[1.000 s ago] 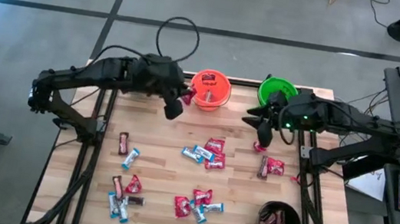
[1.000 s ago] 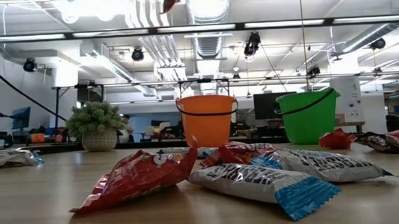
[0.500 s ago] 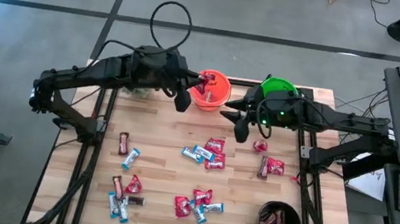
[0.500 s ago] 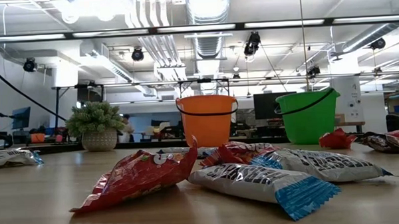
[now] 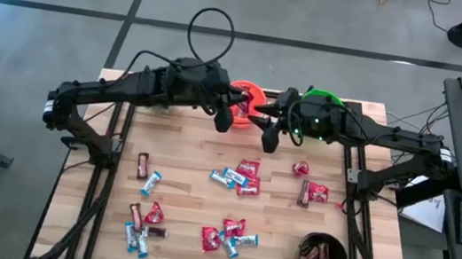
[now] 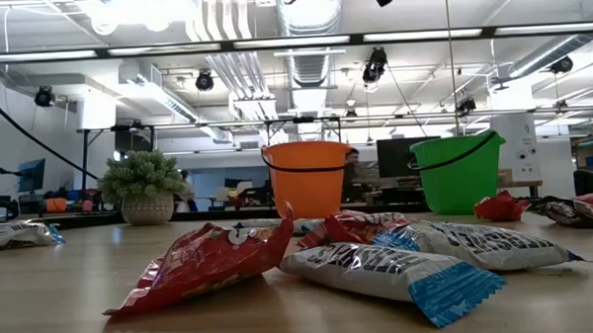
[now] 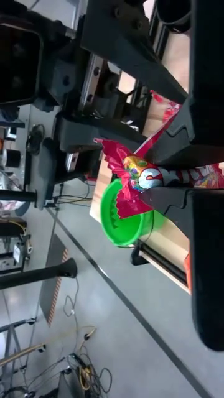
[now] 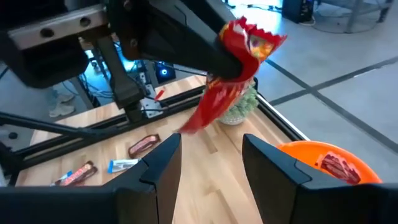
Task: Organize candy in baskets
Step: Put the red candy into the green bucket
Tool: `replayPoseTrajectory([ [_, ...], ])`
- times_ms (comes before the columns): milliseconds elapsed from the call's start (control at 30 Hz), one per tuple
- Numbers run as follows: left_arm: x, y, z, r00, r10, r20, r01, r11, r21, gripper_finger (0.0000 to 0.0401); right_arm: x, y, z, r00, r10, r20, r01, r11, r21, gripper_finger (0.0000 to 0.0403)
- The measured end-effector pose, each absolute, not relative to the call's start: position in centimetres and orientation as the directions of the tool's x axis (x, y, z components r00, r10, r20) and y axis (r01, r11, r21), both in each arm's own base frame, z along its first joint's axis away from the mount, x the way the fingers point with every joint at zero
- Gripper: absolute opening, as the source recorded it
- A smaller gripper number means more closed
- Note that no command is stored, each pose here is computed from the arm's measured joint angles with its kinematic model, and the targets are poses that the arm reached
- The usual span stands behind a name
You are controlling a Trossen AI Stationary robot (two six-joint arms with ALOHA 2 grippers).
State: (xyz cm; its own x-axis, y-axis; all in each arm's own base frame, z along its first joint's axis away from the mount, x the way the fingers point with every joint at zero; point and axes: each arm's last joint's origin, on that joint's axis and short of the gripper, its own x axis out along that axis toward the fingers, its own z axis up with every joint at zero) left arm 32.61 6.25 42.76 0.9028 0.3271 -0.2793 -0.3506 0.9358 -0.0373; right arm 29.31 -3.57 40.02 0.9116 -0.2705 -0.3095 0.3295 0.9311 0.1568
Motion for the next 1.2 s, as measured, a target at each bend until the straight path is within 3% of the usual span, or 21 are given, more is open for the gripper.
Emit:
replayPoseTrajectory([
  [600,34.9,6.4,41.9,0.944,0.247,-0.22,-0.268,0.961,-0.071,0.0002,29.2,-4.8,40.4,0.917,-0.292,-0.273,0.346,0.922,0.175,0.0151],
  [1200,35.0,6.6,42.1,0.95,0.241,-0.199,-0.259,0.963,-0.072,0.0002,29.0,-6.0,40.2,0.899,-0.329,-0.288,0.397,0.89,0.223,0.0018],
])
